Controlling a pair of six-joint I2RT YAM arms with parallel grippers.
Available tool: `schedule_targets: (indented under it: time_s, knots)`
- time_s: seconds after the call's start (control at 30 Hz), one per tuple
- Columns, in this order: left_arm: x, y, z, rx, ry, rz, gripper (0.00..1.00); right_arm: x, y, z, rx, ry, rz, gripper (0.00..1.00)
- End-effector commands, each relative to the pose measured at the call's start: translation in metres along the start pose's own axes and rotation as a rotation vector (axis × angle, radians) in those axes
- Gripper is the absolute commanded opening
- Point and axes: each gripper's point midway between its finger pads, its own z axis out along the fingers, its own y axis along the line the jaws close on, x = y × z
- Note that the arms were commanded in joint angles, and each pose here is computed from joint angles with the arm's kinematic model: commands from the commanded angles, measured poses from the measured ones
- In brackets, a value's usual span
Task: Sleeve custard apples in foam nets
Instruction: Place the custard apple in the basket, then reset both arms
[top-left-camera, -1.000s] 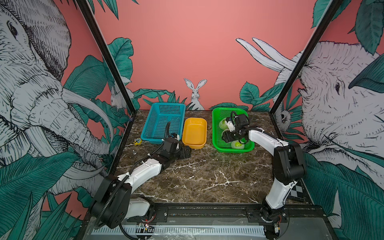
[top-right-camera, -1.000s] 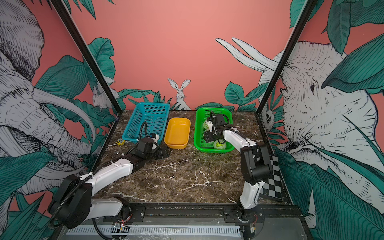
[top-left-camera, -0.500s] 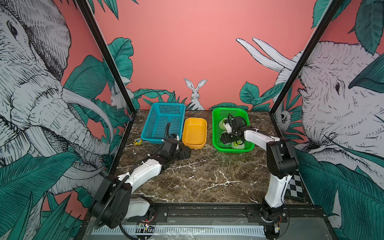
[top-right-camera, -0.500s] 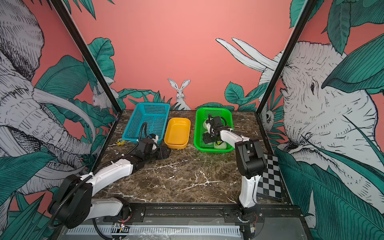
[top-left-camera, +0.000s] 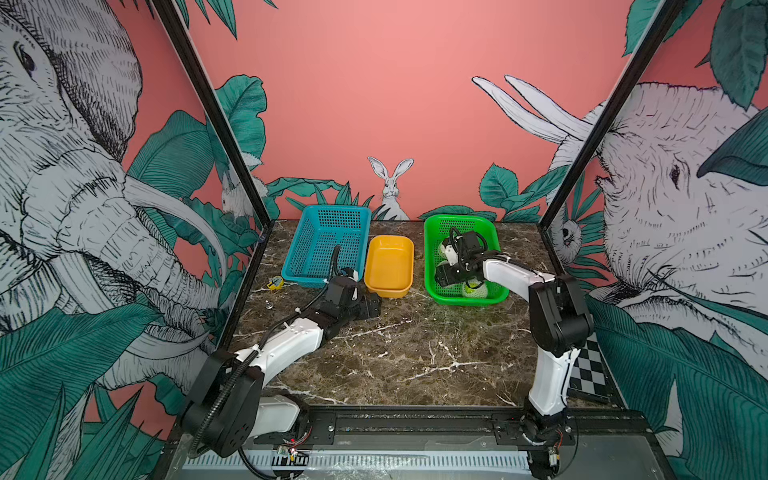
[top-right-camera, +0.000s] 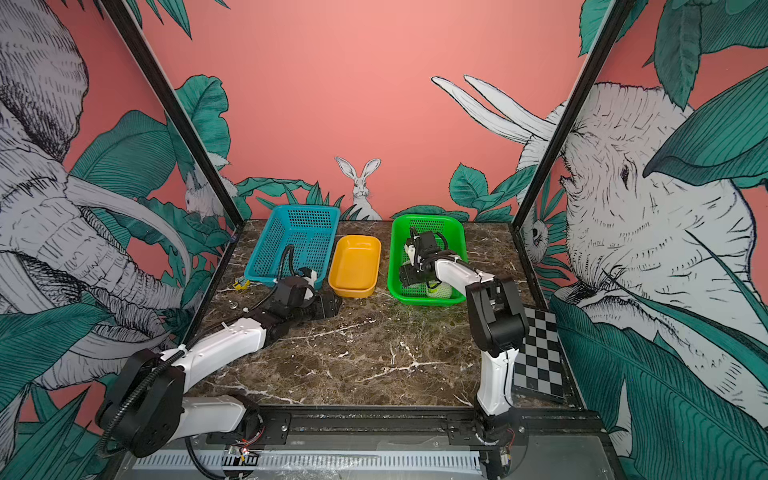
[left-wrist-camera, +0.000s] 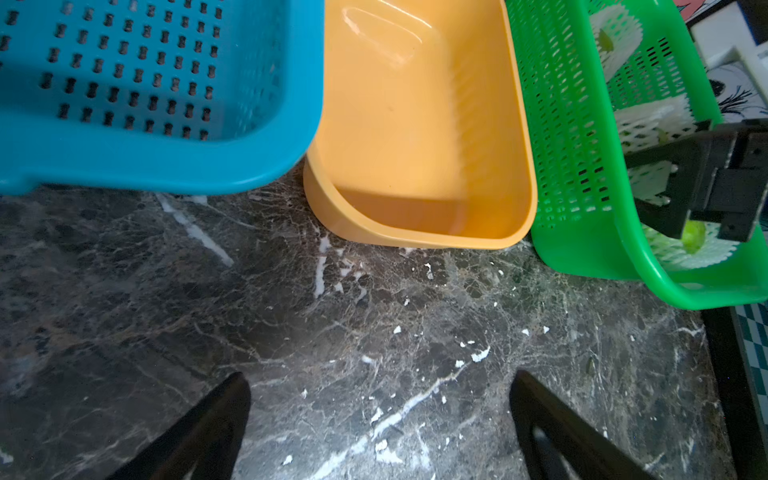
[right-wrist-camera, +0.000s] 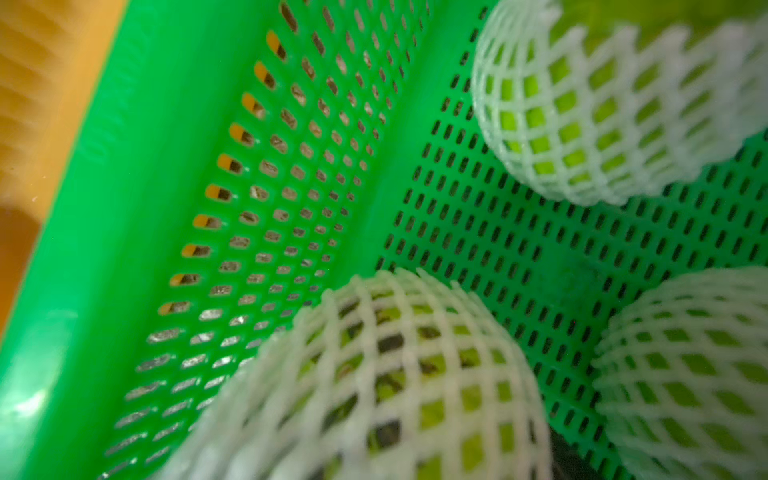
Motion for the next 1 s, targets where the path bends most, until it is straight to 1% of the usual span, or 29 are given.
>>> schedule_targets:
  time_s: [0.0, 0.03, 0.27, 0.4, 0.57, 0.7, 0.87, 0.97]
  knots:
    - [-0.004, 0.001, -0.007, 0.002, -0.024, -0.007, 0.99, 0.003, -0.003, 0.004, 0.018, 0.018, 0.007, 0.98]
    - [-0.004, 0.001, -0.008, -0.001, -0.024, -0.007, 0.99, 0.002, -0.004, 0.002, 0.024, 0.013, 0.006, 0.99]
    - [-0.009, 0.001, -0.010, -0.011, -0.041, -0.003, 0.99, -0.009, -0.008, -0.027, 0.074, -0.023, -0.027, 0.99]
    - [-0.015, 0.002, -0.013, -0.026, -0.057, 0.013, 0.99, -0.016, -0.009, -0.051, 0.099, -0.042, -0.043, 0.99]
    - [-0.027, 0.004, -0.023, -0.068, -0.090, 0.061, 0.99, -0.022, -0.010, -0.085, 0.121, -0.091, -0.048, 0.99]
    - [-0.041, 0.012, -0.037, -0.139, -0.140, 0.127, 0.99, -0.024, -0.014, -0.119, 0.141, -0.176, -0.025, 0.99]
    - [-0.059, 0.029, -0.056, -0.260, -0.216, 0.221, 1.00, -0.005, -0.028, -0.157, 0.204, -0.317, 0.000, 0.99]
    - [-0.067, 0.045, -0.063, -0.329, -0.257, 0.246, 0.99, 0.012, -0.045, -0.174, 0.294, -0.409, -0.001, 0.99]
